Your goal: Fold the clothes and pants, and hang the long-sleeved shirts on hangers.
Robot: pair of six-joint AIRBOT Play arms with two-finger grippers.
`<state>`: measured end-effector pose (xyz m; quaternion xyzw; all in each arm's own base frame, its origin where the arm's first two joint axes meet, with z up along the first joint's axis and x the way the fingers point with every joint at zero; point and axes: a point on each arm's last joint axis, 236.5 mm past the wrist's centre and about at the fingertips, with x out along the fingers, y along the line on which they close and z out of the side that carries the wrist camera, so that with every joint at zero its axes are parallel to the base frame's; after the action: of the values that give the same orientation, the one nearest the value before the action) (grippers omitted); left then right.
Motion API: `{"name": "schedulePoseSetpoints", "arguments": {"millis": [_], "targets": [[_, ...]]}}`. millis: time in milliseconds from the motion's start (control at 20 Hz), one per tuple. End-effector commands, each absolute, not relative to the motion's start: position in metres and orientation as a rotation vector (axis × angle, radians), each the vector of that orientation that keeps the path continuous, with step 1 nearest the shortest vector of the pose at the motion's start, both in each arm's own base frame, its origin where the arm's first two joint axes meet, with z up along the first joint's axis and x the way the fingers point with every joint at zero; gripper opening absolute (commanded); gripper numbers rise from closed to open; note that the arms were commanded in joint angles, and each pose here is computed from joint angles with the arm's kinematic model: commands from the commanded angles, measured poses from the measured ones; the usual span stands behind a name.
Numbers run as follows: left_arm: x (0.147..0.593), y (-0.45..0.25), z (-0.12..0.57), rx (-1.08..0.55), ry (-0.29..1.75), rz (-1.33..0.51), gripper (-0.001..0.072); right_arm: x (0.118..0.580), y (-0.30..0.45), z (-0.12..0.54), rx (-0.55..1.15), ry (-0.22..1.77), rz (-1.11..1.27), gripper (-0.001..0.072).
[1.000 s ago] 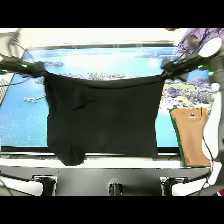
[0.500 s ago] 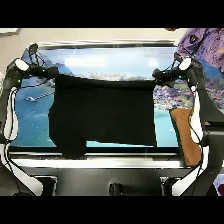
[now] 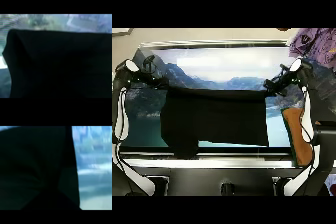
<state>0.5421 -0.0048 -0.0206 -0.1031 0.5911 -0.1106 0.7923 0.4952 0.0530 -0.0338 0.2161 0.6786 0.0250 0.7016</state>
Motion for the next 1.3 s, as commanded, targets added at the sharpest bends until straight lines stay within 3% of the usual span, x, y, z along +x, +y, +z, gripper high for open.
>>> {"name": "schedulePoseSetpoints", "arguments": {"millis": [0,500,800,850,900,950,1000,1100,1250], "targets": [[0.506,0.002,-0.034,-0.192,1.430,-0.231,0.0013,0.463,0.053,-0.047,0.457,1.670,0.056,0.0033],[0.492,0.004,-0.044,-0.155,1.510,-0.213,0.0013,0.439,0.064,-0.063,0.462,1.807,0.031,0.0033],[0.490,-0.005,-0.060,-0.150,1.545,-0.228,0.0020,0.422,0.055,-0.089,0.263,1.890,-0.114,0.0034],[0.492,-0.006,-0.061,-0.164,1.542,-0.211,0.0117,0.421,0.055,-0.090,0.254,1.892,-0.118,0.0043],[0.493,-0.005,-0.061,-0.189,1.539,-0.185,0.0337,0.422,0.055,-0.089,0.254,1.888,-0.117,0.0173],[0.494,-0.005,-0.058,-0.205,1.536,-0.169,0.0592,0.421,0.054,-0.086,0.244,1.888,-0.101,0.0367],[0.493,-0.002,-0.053,-0.220,1.531,-0.156,0.0696,0.421,0.052,-0.078,0.209,1.879,-0.061,0.0499],[0.491,0.010,-0.030,-0.268,1.505,-0.138,0.0696,0.418,0.029,-0.050,0.047,1.840,-0.031,0.0539],[0.478,0.045,0.023,-0.379,1.416,-0.115,0.0696,0.432,0.000,0.010,0.161,1.652,-0.015,0.0567]]}}
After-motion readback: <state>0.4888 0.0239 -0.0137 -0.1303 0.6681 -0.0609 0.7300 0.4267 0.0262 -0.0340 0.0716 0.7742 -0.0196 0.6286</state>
